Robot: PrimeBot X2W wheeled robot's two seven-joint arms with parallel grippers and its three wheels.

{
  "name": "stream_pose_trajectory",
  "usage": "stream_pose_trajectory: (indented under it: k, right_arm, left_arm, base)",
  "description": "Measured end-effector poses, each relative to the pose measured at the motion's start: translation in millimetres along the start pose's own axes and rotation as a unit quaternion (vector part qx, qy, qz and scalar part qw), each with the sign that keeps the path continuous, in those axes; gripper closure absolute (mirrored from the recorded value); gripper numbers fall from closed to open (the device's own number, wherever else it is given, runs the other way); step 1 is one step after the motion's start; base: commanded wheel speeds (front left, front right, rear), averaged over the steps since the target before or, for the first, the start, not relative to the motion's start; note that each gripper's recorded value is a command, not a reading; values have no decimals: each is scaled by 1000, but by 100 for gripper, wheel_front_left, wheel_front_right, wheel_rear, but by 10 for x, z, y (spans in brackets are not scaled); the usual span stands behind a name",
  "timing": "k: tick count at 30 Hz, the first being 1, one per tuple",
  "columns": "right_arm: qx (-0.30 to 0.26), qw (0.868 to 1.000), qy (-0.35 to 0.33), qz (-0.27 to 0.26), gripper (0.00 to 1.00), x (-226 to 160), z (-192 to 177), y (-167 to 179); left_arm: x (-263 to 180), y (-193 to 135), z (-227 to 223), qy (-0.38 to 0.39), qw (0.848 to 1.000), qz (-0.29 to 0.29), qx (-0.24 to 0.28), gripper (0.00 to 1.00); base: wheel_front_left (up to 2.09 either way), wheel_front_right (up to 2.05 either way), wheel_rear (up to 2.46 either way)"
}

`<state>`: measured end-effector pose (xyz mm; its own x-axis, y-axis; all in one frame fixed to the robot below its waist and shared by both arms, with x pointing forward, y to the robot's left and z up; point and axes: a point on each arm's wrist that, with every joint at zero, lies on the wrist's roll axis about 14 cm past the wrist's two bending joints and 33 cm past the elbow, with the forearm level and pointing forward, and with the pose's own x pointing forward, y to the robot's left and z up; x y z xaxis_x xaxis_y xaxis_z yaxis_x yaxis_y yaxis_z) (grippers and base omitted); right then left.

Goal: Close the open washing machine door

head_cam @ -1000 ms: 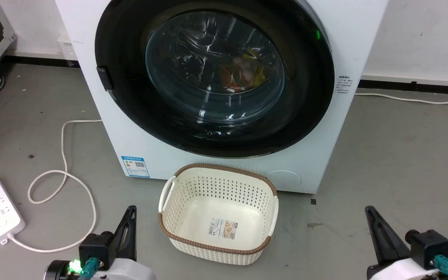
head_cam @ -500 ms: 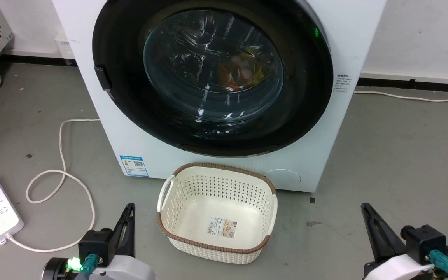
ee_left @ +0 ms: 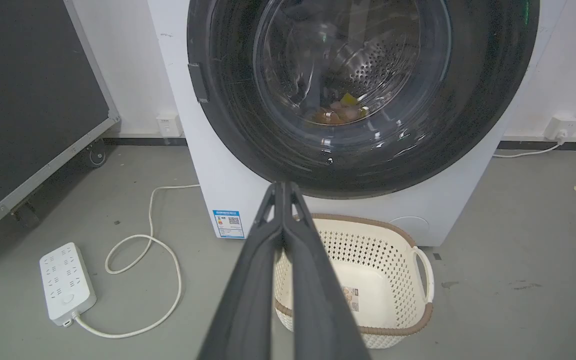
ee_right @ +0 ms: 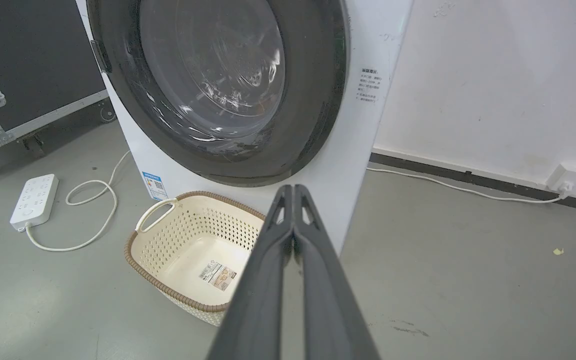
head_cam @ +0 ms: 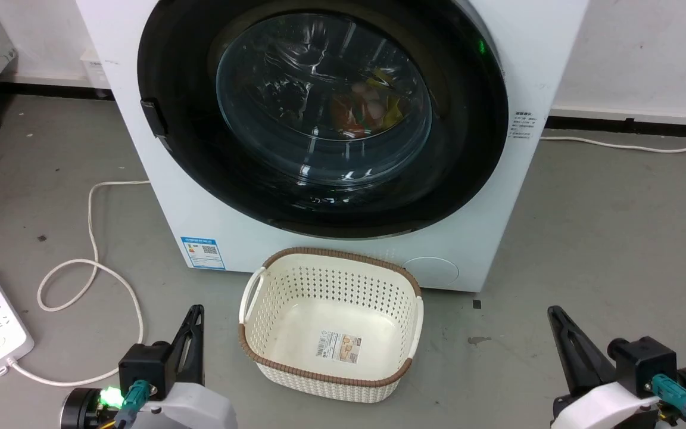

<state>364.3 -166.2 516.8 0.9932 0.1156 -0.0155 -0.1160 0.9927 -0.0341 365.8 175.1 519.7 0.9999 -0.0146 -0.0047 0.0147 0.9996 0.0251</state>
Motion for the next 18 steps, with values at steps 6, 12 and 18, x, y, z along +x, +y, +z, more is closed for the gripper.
stream_pose_trajectory:
  k: [6,12,18]
  right_arm:
    - [-4,1000,2,2,100,16,12,14]
    - [-5,1000,4,4,100,30,19,25]
    - [-5,1000,5,6,100,45,37,39]
  left_arm:
    - [10,3,4,2,1000,1,3,100]
    - [18,10,5,5,1000,2,7,100]
    - [32,19,7,9,1000,5,11,100]
  base:
    - [0,0,0]
    - [0,0,0]
    - [0,0,0]
